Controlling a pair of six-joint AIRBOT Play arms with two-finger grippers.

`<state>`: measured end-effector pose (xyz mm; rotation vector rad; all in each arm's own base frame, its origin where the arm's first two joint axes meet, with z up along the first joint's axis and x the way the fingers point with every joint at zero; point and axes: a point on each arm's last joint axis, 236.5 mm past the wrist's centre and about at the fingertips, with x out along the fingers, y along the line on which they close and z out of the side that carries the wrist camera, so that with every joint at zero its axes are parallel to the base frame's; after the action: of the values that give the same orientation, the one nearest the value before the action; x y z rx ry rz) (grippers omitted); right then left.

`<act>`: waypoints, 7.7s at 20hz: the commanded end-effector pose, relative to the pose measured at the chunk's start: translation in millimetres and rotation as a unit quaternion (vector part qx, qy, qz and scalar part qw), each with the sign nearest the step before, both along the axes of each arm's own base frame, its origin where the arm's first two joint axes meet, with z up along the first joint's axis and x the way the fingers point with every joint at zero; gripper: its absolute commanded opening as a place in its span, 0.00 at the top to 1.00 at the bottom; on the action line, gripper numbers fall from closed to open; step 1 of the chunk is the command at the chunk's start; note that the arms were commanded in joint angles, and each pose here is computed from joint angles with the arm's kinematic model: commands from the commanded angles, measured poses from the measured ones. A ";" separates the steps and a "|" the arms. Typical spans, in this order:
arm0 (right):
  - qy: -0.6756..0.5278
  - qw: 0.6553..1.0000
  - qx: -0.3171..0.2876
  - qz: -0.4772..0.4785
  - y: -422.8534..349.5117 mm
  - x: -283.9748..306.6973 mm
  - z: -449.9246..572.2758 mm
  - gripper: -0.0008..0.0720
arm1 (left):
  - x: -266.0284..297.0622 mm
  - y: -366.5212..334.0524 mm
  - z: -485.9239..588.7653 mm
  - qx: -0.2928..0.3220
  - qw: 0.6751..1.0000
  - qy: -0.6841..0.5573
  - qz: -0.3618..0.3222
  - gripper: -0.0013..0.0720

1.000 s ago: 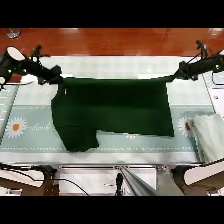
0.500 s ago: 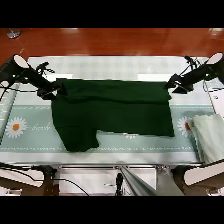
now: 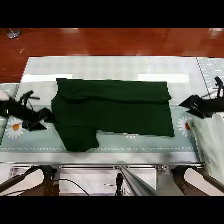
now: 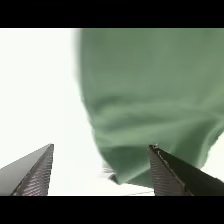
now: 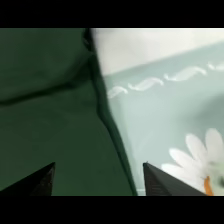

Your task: Fold the shirts.

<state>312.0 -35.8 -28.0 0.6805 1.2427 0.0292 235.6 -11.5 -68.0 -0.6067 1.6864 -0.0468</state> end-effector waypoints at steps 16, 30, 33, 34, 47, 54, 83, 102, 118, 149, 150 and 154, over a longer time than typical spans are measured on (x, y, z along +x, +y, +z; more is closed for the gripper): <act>0.150 0.982 -0.005 -0.111 -30.0 -120.5 -45.8 0.14 | -37.6 -87.8 -46.5 -0.104 0.991 -0.075 0.047 0.94; 0.125 0.986 0.109 -0.028 80.1 -71.3 -70.4 0.14 | -36.9 -88.0 -46.2 -0.105 0.990 -0.076 0.048 0.94; 0.110 0.990 0.090 -0.010 81.0 -53.2 -68.7 0.46 | -34.4 -89.4 -44.9 -0.109 0.990 -0.079 0.054 0.94; 0.117 0.989 0.087 0.000 81.3 -53.3 -69.3 0.83 | -33.9 -89.1 -45.0 -0.108 0.989 -0.079 0.055 0.94; -0.031 0.997 0.072 0.000 46.8 91.9 28.0 0.96 | 153.2 -58.7 63.7 -0.079 0.963 -0.253 0.051 0.95; -0.041 0.994 0.103 -0.002 47.4 170.5 -1.6 0.96 | 249.2 -71.2 37.0 -0.100 0.968 -0.226 0.047 0.95; 0.025 0.980 0.117 0.161 55.1 122.5 -1.7 0.96 | 207.0 -124.6 116.5 -0.007 0.927 -0.374 -0.016 0.95; -0.187 0.975 0.018 0.121 98.9 -4.9 176.1 0.96 | 31.5 -514.6 15.2 -0.220 0.903 -0.169 -0.329 0.95; -0.220 0.938 0.081 0.255 258.7 61.8 193.8 0.96 | 203.6 -141.1 309.0 -0.041 0.878 -0.459 -0.125 0.95; -0.083 0.996 0.019 -0.016 132.0 35.5 25.9 0.14 | 8.9 -89.0 87.1 -0.027 0.956 -0.292 -0.034 0.94; -0.066 0.995 0.064 -0.050 143.3 19.9 3.1 0.14 | 10.5 -94.0 87.2 -0.038 0.954 -0.295 -0.028 0.95; 0.010 0.989 0.145 -0.011 205.8 -12.4 -51.1 0.14 | 25.3 -108.3 100.0 -0.066 0.943 -0.327 -0.006 0.94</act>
<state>318.4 147.4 -44.7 0.7967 1.2444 0.1999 251.4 -111.3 26.0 -0.5506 1.0933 -0.3220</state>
